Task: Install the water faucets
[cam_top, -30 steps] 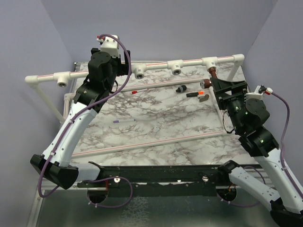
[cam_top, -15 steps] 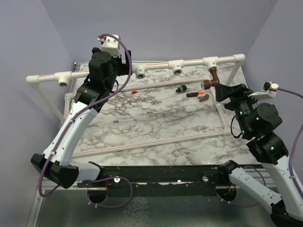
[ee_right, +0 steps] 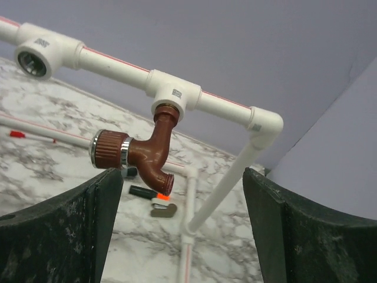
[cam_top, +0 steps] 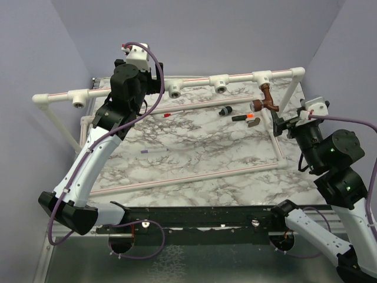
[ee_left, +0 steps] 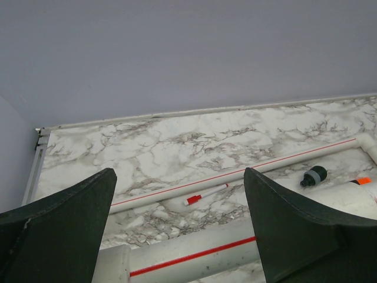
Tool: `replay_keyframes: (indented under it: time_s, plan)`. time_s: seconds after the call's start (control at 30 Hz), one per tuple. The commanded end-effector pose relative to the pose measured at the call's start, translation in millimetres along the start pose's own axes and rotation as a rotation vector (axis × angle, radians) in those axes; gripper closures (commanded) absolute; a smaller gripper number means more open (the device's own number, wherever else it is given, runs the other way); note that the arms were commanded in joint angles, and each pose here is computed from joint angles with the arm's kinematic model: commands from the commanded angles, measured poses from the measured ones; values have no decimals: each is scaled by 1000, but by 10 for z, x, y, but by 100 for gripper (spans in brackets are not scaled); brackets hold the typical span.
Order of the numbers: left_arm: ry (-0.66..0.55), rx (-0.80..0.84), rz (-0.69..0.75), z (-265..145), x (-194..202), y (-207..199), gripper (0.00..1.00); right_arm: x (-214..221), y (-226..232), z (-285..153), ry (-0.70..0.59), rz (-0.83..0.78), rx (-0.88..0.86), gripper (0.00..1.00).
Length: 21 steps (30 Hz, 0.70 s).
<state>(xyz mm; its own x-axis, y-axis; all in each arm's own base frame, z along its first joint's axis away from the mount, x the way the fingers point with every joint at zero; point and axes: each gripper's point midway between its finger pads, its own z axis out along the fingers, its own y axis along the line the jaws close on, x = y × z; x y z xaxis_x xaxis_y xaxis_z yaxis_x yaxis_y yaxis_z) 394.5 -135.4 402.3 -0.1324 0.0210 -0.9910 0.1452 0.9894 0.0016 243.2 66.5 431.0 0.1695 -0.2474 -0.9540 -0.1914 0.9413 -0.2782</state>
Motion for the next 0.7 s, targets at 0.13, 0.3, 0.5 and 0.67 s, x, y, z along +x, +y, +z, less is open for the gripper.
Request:
replay_keyframes:
  time_s: [0.13, 0.3, 0.5, 0.67]
  plan:
    - [291, 144, 86, 22, 895, -351, 9, 210, 187, -32, 61, -643, -275, 13]
    - [292, 151, 86, 22, 898, -363, 9, 349, 203, 59, 59, -859, -302, 12]
    - [291, 148, 87, 12, 893, -353, 9, 445, 186, 278, 36, -1037, -246, 12]
    - [292, 148, 88, 16, 893, -356, 9, 441, 127, 496, 3, -1175, -132, 12]
